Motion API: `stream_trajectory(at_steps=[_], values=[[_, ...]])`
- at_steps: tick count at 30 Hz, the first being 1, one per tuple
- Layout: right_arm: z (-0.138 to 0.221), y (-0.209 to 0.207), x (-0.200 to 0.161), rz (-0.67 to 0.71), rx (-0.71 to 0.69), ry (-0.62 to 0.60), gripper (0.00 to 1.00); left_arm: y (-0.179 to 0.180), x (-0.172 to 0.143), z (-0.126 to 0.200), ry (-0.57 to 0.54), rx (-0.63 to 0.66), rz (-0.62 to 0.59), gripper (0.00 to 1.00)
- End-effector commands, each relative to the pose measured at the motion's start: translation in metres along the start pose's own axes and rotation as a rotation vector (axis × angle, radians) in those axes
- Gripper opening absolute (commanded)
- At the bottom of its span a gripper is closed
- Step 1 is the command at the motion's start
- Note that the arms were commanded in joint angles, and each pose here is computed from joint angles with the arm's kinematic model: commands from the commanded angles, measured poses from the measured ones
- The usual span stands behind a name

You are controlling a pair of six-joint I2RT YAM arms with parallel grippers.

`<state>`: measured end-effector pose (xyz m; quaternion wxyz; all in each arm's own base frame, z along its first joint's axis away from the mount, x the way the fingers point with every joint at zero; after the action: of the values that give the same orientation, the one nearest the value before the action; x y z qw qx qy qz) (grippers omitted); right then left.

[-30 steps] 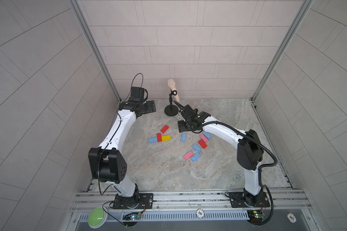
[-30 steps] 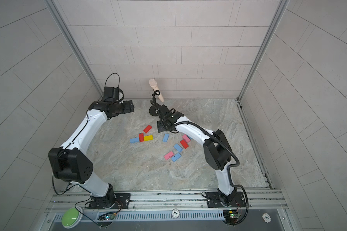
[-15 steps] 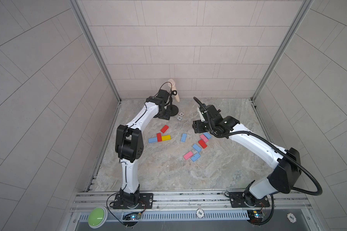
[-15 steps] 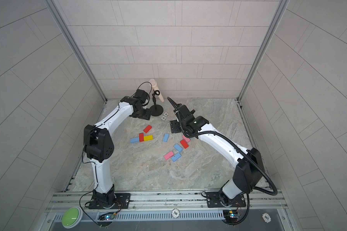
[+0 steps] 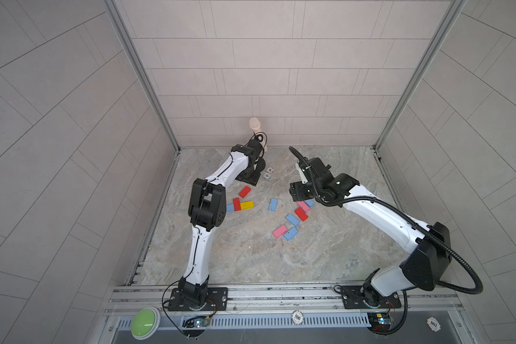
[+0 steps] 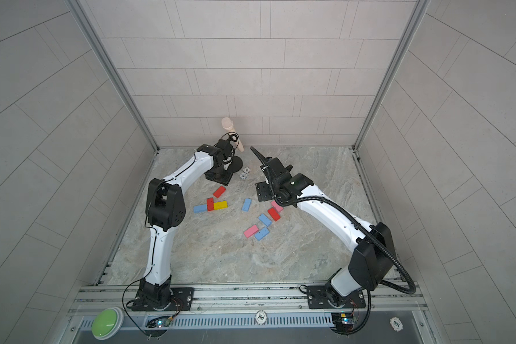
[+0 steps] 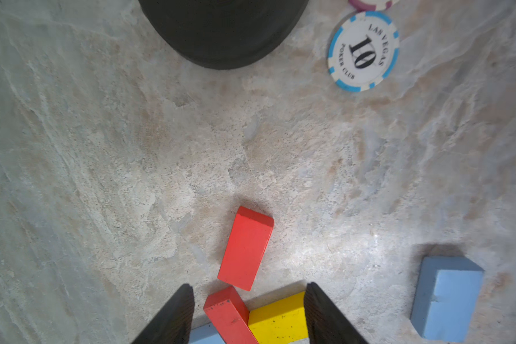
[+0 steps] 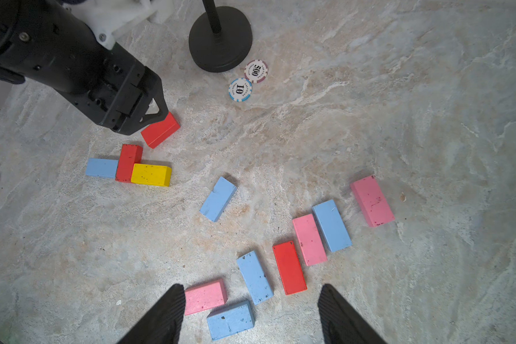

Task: Assemble the letter t with building blocks
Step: Pick up the building block from the center of the board.

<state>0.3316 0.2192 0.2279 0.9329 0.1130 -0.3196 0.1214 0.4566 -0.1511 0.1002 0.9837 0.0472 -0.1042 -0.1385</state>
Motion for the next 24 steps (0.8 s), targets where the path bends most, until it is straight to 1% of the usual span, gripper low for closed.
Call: stream_trajectory(at_steps=[1,3,8,24], values=[[0.007,-0.004,-0.004,0.009,-0.009,0.006,0.74,0.002,-0.007,-0.007,0.055,0.017,-0.009,0.63],[0.007,-0.004,-0.005,0.008,-0.01,0.008,0.74,0.001,-0.011,-0.014,0.08,0.015,-0.014,0.63],[0.006,-0.005,-0.008,0.003,-0.009,0.01,0.74,0.002,-0.016,-0.027,0.1,0.001,0.005,0.62],[0.005,-0.008,-0.014,-0.012,-0.017,0.017,0.73,0.013,-0.025,-0.054,0.167,-0.031,0.054,0.57]])
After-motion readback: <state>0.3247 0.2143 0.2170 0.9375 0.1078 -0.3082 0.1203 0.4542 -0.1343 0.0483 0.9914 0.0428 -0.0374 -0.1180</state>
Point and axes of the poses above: each gripper's point midway between its finger pads, its own z axis back along the fingers, its own y axis along the line the jaws close on, x = y × z, the point moved 2 cm from there along z, back along the fingers, and after that the axes turned 2 degrees about z, right-handed, at the moved point
